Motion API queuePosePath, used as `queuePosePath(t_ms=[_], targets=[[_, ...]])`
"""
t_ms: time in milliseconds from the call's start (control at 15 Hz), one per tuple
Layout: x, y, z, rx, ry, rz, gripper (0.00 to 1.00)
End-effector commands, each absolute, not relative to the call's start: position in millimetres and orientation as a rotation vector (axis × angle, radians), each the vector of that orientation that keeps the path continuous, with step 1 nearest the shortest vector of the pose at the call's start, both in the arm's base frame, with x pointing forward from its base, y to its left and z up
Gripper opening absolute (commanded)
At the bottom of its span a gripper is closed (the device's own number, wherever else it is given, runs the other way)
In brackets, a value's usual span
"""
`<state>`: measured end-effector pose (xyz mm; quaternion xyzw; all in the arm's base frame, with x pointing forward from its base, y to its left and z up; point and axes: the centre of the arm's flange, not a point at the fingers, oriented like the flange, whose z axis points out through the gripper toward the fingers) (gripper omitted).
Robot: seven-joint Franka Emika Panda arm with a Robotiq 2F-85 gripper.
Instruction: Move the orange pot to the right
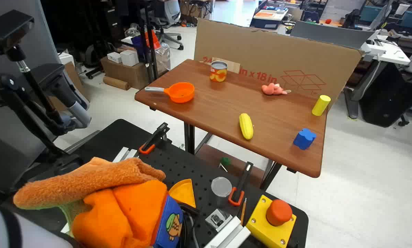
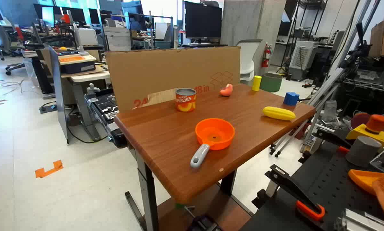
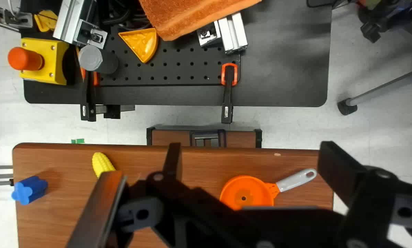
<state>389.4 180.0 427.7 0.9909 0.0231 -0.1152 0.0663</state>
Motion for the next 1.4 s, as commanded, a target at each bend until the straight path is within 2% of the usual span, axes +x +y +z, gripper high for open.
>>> queuePosePath(t_ms=[0,600,1333], targets=[[390,180,428,2.988,0.07,-0.346,1.0],[390,180,429,2.989,0.07,-0.344,1.0],[488,119,310,2.906,0.045,-0.127,1.0]])
